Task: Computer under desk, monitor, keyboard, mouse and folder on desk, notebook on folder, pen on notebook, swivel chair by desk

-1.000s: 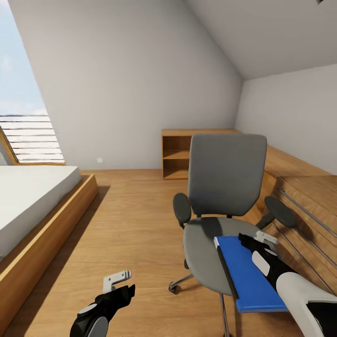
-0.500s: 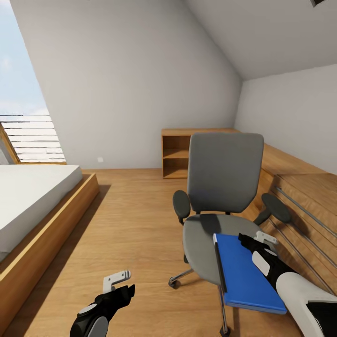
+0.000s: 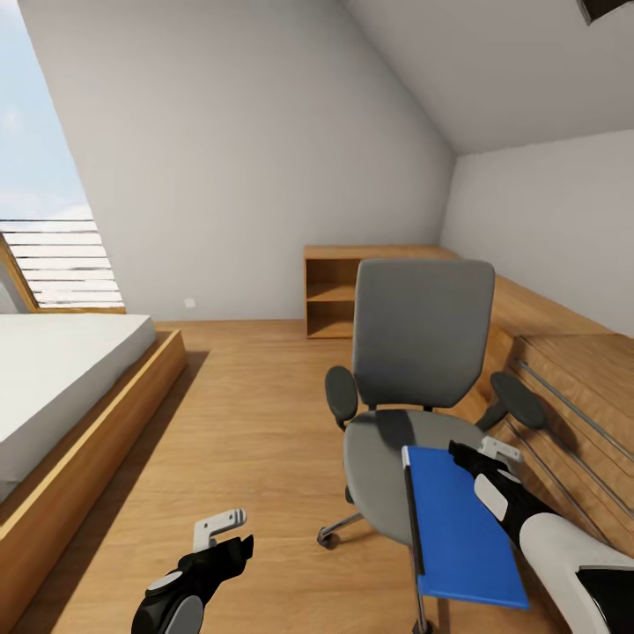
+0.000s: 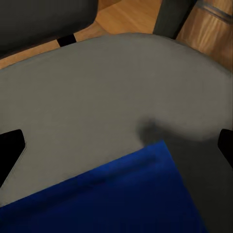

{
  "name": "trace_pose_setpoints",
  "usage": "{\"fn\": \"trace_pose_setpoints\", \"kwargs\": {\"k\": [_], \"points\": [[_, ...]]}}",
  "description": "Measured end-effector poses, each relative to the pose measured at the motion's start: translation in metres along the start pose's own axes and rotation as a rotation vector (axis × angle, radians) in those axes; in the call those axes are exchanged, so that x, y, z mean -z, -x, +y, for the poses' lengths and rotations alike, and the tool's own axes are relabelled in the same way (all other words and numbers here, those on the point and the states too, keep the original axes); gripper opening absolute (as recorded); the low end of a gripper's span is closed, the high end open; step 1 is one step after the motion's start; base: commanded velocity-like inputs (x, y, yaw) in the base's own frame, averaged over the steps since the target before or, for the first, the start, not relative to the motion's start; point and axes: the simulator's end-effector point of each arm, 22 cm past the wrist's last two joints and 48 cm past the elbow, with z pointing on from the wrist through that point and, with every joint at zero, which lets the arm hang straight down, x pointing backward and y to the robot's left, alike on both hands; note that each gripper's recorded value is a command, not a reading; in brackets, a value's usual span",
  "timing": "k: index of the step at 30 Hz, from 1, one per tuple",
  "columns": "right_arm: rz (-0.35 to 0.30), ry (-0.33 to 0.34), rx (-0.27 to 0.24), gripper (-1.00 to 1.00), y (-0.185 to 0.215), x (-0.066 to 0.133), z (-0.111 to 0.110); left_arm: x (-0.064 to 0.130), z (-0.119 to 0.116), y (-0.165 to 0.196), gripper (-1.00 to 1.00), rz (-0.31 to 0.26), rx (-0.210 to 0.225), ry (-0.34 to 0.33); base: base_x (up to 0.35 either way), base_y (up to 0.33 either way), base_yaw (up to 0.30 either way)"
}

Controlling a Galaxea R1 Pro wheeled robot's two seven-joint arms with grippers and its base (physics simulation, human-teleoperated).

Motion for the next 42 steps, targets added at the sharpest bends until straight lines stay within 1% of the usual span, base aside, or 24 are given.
{"fn": "trace_pose_setpoints", "kwargs": {"k": [16,22,24,28,29,32,34,37,38,39,42], "points": [[0.000,0.003,-0.001,1.00,0.030,0.013,0.011,0.022,-0.007,0.025,1.00,0.000,-0.001,0.003,0.000,0.000,0.000],[-0.014,0.014,-0.002,1.00,0.047,0.018,0.018,0.030,-0.010,0.033,1.00,0.002,0.001,0.001,0.000,0.000,0.000],[-0.028,0.023,0.000,1.00,0.057,0.020,0.023,0.032,-0.011,0.036,1.00,0.003,0.001,0.001,0.000,0.000,0.000],[-0.086,0.062,0.005,1.00,0.093,0.026,0.043,0.037,-0.012,0.042,1.00,0.003,0.002,0.001,0.000,0.000,0.000],[-0.088,0.070,0.008,1.00,0.096,0.028,0.046,0.039,-0.012,0.043,1.00,0.003,0.003,0.001,0.000,0.000,0.000],[-0.070,0.089,0.019,1.00,0.094,0.036,0.051,0.043,-0.014,0.048,1.00,0.003,0.002,0.002,0.000,0.000,0.000],[-0.070,0.100,0.021,1.00,0.098,0.040,0.056,0.045,-0.014,0.051,1.00,0.003,0.001,0.002,0.000,0.000,0.000],[-0.070,0.131,0.025,1.00,0.100,0.049,0.066,0.047,-0.015,0.052,1.00,0.003,0.000,0.002,0.000,0.000,0.000],[-0.062,0.142,0.029,1.00,0.096,0.052,0.070,0.047,-0.015,0.052,1.00,0.003,0.000,0.002,0.000,0.000,0.000],[-0.044,0.169,0.035,1.00,0.090,0.060,0.079,0.047,-0.015,0.052,1.00,0.002,0.000,0.002,0.000,0.000,0.000],[-0.037,0.179,0.037,1.00,0.088,0.063,0.084,0.047,-0.015,0.052,1.00,0.002,0.000,0.003,0.000,0.000,0.000]]}}
